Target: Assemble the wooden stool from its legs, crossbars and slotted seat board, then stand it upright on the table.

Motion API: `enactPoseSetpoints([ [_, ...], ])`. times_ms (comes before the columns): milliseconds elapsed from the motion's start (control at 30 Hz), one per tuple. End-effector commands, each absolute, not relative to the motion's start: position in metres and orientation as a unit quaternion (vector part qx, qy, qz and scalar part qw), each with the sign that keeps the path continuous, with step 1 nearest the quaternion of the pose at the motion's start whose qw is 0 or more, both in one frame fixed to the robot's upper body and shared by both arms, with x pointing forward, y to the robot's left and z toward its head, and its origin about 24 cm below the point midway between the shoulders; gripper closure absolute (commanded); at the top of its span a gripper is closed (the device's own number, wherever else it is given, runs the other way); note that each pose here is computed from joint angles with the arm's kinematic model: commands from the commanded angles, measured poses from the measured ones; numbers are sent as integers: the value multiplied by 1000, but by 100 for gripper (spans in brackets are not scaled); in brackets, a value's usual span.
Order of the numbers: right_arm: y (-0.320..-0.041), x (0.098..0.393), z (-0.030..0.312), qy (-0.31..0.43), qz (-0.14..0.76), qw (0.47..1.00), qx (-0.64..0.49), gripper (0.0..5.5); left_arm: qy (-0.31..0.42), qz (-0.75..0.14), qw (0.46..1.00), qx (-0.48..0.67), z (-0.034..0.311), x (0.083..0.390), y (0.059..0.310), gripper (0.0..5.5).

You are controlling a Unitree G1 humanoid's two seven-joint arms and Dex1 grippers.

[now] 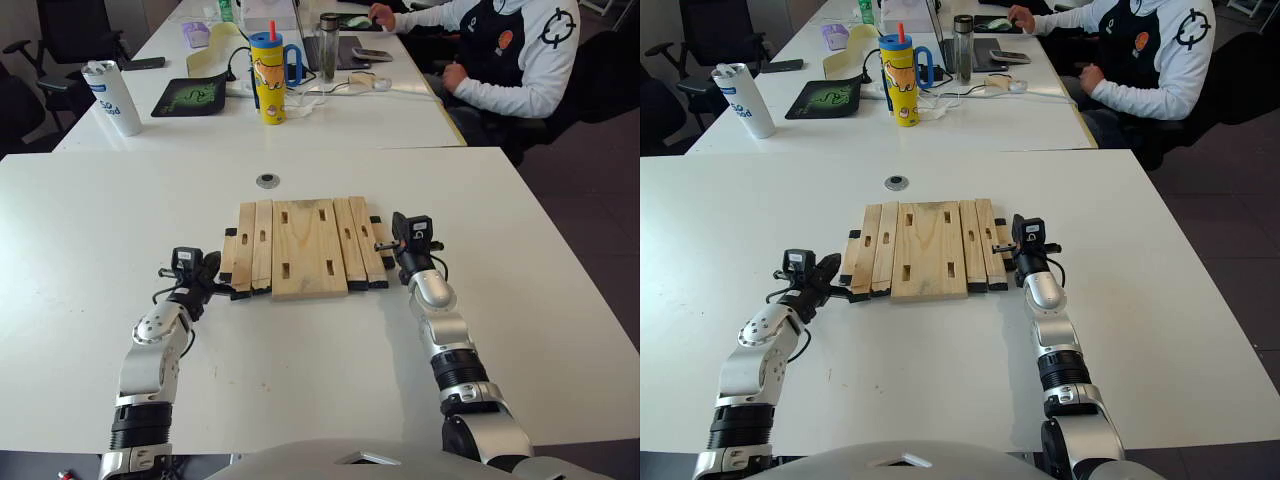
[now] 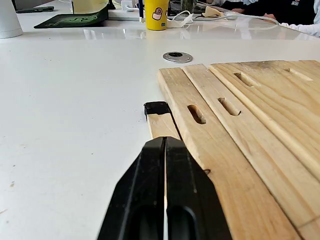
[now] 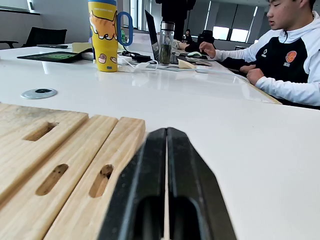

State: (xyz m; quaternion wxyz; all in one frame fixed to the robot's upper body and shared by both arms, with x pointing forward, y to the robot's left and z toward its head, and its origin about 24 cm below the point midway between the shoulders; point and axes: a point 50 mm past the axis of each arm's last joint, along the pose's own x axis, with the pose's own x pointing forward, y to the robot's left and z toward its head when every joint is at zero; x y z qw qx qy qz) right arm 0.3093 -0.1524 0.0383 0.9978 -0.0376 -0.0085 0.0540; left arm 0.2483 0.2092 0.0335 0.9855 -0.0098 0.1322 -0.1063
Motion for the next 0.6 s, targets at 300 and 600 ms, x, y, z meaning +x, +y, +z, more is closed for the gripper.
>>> enactPoseSetpoints([
  [300,-150,315,47,-19,61,997,-40,550,227,-87,970,3,13,240,225,546],
  [600,-150,317,48,-19,64,997,-41,550,212,-78,974,18,19,244,229,546],
])
